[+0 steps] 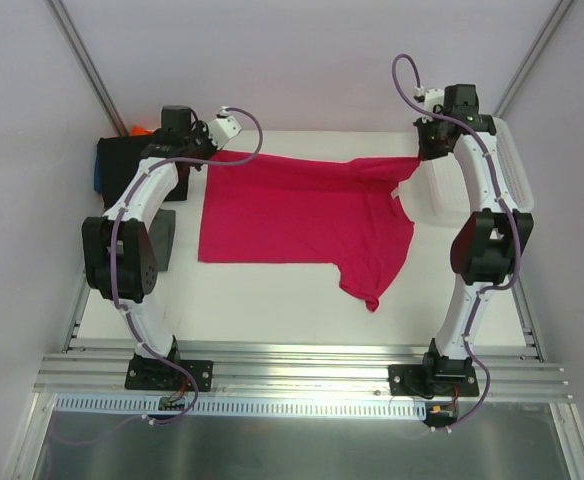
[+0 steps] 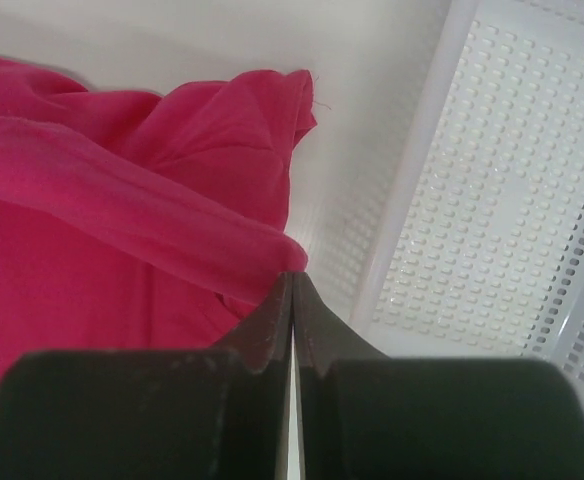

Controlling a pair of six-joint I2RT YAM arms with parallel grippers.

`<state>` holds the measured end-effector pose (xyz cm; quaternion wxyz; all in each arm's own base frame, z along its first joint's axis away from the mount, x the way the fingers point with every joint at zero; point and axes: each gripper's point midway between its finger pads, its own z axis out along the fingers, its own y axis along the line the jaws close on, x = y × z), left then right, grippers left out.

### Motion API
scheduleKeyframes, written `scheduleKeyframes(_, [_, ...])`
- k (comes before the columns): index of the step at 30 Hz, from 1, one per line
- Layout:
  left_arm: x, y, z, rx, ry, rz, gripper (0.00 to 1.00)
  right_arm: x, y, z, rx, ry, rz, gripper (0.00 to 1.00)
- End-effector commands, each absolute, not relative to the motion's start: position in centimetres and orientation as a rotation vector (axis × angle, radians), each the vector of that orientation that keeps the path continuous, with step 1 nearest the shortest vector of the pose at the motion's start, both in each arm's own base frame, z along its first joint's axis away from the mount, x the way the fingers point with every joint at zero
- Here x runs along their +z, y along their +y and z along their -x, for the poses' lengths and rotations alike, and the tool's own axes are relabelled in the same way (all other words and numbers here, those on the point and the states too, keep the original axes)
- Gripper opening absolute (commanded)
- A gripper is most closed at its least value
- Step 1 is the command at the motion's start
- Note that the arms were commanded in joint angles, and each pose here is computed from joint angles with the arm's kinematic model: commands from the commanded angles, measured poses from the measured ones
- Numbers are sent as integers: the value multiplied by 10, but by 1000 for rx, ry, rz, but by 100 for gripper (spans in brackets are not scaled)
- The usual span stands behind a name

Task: Fold and stack the t-shirts
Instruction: Flatten the tshirt out

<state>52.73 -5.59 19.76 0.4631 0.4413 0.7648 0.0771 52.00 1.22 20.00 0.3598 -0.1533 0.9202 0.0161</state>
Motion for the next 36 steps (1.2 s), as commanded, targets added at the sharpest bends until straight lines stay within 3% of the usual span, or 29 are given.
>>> scheduleKeyframes(1, [220, -48, -526, 224, 1844, -1033, 0, 212, 23, -517, 31, 2331, 457, 1])
scheduleKeyframes(11, [183, -50, -502, 157, 1924, -1055, 0, 176, 36, -505, 71, 2420, 504, 1])
scheduleKeyframes(23, [123, -45, -508, 98, 2065, -1051, 0, 111, 32, -498, 51, 2565, 576, 1])
scheduleKeyframes(36, [108, -47, -505, 71, 2089, -1083, 0, 101, 64, -495, 78, 2565, 658, 1])
